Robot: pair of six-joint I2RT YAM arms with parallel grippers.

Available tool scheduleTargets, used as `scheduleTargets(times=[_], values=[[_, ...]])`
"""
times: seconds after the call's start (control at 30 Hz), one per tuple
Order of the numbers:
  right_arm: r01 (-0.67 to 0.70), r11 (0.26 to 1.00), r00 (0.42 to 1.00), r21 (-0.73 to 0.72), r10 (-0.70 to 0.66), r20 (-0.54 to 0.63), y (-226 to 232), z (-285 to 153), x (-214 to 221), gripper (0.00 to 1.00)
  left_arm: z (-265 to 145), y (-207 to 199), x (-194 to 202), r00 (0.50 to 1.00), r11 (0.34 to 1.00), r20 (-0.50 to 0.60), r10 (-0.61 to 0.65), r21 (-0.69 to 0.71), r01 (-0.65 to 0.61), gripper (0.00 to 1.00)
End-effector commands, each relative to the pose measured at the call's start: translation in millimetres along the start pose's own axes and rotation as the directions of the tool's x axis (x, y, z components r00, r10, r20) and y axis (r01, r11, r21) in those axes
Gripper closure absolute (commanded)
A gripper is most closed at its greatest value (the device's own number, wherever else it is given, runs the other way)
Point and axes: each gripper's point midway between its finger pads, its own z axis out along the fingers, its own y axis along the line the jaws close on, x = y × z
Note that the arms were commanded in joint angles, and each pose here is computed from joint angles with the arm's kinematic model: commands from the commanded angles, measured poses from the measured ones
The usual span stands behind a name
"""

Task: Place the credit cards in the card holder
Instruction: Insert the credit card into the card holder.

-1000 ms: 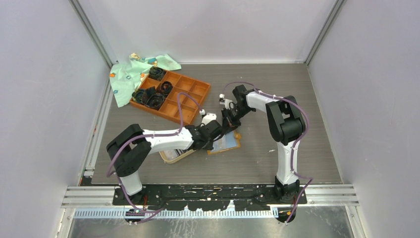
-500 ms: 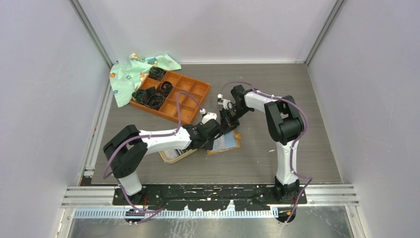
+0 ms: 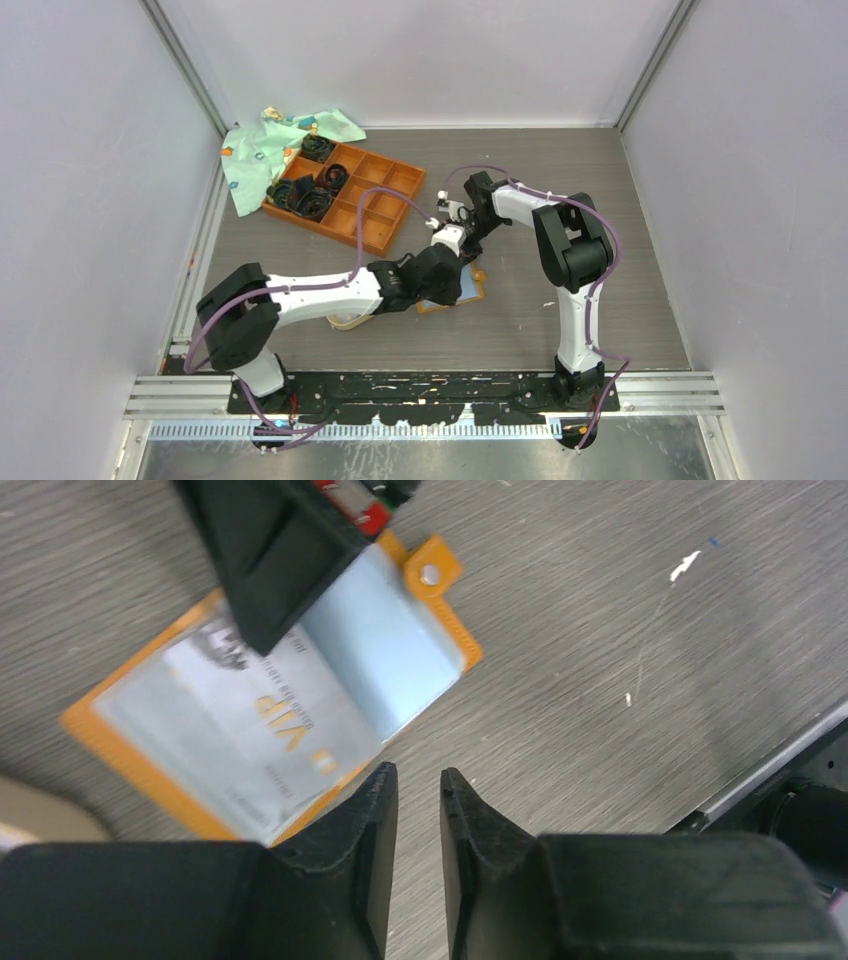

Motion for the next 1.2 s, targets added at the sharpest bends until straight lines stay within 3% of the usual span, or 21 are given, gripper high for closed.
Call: scheduleTargets(times=[0.0,0.27,0.8,1.17], values=[[0.031,0.999,0.999,0.044,-0.032,0.002,-6,2,-5,0.84,22,-33,-26,0.996,0.996,0.077,-0.050,0.077,0.044,0.79],[0.031,0.998,1.000,0.046,-0.031,0.000,-7,2,-4,0.84,55,-26,-21,0.997,0.999,0.052,-0.049,-0.018,0.050,0.81],[0.034,0.998,0.999,0.048,-0.034,0.001,-7,1,-4,0.80,71,15,-11,0.998,0.985,0.019,-0.065,-0.157,0.067,0.75],[0.076,0.996,0.997,0.052,-0.077,0.024,2,-8,-8,0.68,59,38,-12,0.997,0.972,0.031,-0.075,-0.221,0.080,0.74]])
